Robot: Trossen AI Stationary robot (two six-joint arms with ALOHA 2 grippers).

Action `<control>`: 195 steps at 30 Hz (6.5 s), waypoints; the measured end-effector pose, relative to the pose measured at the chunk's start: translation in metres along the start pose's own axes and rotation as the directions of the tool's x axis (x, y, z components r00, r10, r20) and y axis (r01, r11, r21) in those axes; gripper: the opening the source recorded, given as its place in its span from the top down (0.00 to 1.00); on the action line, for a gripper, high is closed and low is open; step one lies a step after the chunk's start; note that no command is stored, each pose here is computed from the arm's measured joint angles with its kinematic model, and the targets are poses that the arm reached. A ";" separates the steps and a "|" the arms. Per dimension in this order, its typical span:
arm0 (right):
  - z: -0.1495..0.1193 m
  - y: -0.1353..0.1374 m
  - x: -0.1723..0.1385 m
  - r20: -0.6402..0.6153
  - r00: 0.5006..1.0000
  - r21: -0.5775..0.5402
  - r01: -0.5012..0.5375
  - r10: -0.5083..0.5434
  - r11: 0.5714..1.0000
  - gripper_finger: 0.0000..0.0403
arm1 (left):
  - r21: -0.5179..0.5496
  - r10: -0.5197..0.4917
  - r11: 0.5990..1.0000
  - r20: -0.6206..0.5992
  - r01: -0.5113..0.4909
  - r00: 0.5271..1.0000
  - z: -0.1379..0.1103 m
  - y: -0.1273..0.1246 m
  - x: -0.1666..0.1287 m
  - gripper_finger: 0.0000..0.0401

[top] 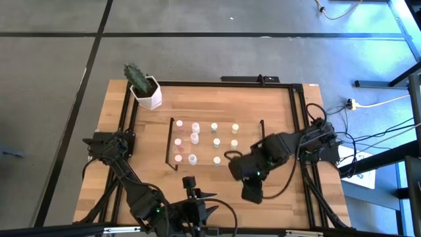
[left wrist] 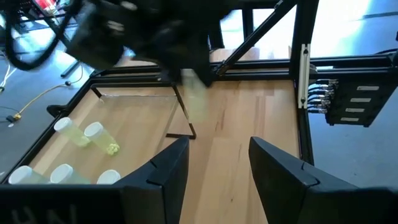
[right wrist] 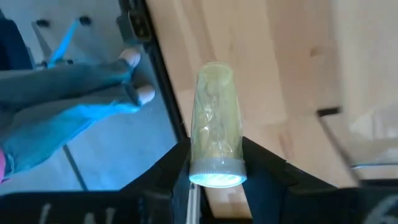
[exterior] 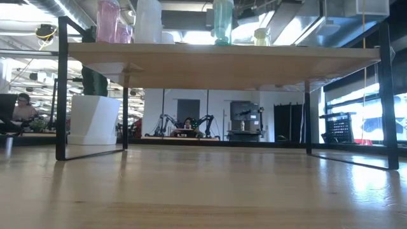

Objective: Pick and place medicine bottles onto shelf by color
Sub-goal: Put the yellow pill bottle on the shelf aligned with the other yellow pill bottles

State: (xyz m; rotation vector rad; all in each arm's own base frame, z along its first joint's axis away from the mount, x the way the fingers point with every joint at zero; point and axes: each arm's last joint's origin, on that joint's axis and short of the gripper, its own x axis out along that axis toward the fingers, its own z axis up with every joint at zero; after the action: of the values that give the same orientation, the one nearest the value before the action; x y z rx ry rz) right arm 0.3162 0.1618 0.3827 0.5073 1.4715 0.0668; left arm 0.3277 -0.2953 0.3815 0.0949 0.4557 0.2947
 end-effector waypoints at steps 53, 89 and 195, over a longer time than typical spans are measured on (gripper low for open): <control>0.023 0.021 0.241 -0.481 0.836 -0.037 0.284 -0.266 0.958 0.70 | 0.069 -0.033 0.997 0.070 0.028 0.997 -0.018 -0.026 -0.049 0.60; 0.035 0.011 0.238 -0.471 0.842 -0.009 0.291 -0.261 0.957 0.53 | 0.071 -0.034 0.997 0.068 0.029 0.997 -0.018 -0.026 -0.049 0.60; -0.122 0.022 0.049 0.455 0.888 -0.449 0.166 0.065 0.878 0.57 | -0.008 0.034 0.999 0.045 -0.034 0.998 -0.010 -0.011 -0.023 0.60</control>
State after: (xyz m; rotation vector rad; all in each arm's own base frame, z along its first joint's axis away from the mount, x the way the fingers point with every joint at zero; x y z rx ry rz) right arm 0.2111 0.2331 0.3436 0.0618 0.9483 0.2462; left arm 0.3064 -0.3123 0.3806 0.1021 0.4083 0.3268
